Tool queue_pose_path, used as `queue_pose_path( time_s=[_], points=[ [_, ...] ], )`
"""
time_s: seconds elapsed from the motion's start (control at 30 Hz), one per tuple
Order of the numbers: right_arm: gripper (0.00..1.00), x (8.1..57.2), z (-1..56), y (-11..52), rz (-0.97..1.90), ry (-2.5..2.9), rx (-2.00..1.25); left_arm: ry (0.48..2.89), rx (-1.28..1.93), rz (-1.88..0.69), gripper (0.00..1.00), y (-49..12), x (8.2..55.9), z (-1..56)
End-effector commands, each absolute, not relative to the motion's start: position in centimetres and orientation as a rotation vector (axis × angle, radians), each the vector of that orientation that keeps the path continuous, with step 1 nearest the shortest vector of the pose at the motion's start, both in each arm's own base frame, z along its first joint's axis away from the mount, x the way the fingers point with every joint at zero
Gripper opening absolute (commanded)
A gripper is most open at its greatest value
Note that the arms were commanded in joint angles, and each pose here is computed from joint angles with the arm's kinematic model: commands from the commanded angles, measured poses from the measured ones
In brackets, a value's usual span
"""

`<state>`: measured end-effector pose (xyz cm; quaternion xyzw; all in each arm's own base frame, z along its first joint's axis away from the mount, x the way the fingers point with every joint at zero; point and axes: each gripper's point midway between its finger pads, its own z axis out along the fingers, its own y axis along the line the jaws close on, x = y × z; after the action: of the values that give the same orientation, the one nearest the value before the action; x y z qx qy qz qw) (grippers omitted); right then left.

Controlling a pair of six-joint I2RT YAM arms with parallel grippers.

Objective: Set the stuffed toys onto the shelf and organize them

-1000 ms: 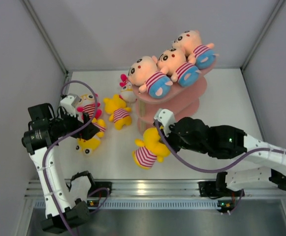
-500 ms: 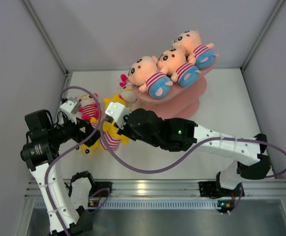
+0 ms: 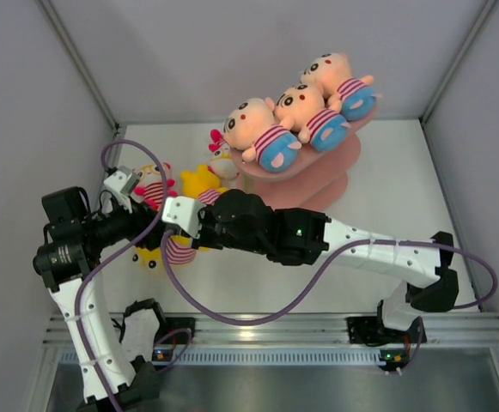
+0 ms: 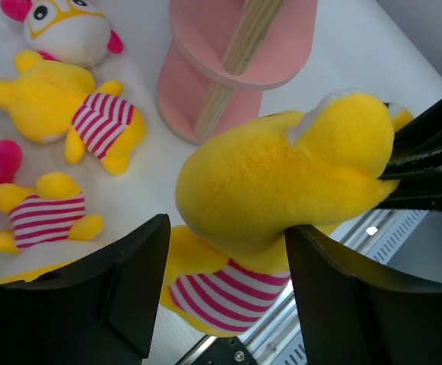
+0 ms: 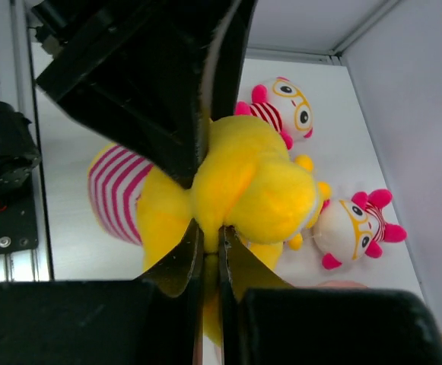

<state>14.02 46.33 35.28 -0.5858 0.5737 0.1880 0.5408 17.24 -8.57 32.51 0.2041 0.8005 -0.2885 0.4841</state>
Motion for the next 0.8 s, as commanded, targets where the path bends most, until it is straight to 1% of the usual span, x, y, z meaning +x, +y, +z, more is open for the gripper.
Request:
queue_pose_path(
  time_s=[0.0,0.03,0.07,0.1,0.13,0.17,0.2,0.27,0.3,0.37,0.4,0.5,0.53,0.7,0.77],
  points=[
    [0.0,7.4,42.4,48.3,0.821,1.03,-1.405,1.876,0.552,-0.732,0.62,-9.4,17.1,34.2],
    [0.01,7.0,42.7,48.3,0.843,1.014,-1.407,1.871,0.555,-0.739,0.49,-9.5,17.1,34.3],
    [0.01,6.6,42.6,48.2,0.862,1.004,-1.417,1.87,0.553,-0.744,0.23,-9.5,17.1,34.4],
    [0.02,6.6,42.7,48.1,0.871,1.001,-1.414,1.868,0.554,-0.747,0.13,-9.6,17.0,34.4],
    [0.03,6.5,42.9,48.1,0.878,0.994,-1.406,1.862,0.557,-0.756,0.01,-9.7,16.9,34.6],
    [0.03,6.2,42.8,47.9,0.89,0.988,-1.411,1.86,0.557,-0.76,0.0,-9.7,16.9,34.6],
    [0.06,6.0,42.9,47.8,0.906,0.988,-1.406,1.86,0.557,-0.771,0.0,-9.9,16.8,34.5],
    [0.16,5.7,43.1,47.4,0.943,0.993,-1.385,1.843,0.566,-0.789,0.0,-10.2,16.5,34.7],
    [0.35,5.5,43.1,47.2,0.956,1.0,-1.377,1.84,0.567,-0.796,0.0,-10.3,16.4,34.8],
    [0.57,5.4,43.0,46.2,0.98,1.021,-1.342,1.824,0.569,-0.83,0.0,-10.7,16.0,35.3],
    [0.72,5.4,42.9,45.6,0.989,1.028,-1.326,1.814,0.571,-0.834,0.0,-10.8,15.9,35.7],
    [0.85,5.6,42.3,42.9,1.003,1.056,-1.246,1.777,0.578,-0.875,0.0,-11.4,15.4,37.4],
    [0.87,5.7,41.5,41.2,0.999,1.068,-1.228,1.76,0.587,-0.888,0.0,-11.6,15.2,38.0],
    [0.92,6.4,40.3,36.9,0.982,1.065,-1.106,1.621,0.681,-1.026,0.0,-13.7,12.5,42.4],
    [0.93,6.8,38.8,35.7,0.953,1.082,-1.093,1.588,0.705,-1.067,0.0,-14.2,11.6,43.6]
  ],
)
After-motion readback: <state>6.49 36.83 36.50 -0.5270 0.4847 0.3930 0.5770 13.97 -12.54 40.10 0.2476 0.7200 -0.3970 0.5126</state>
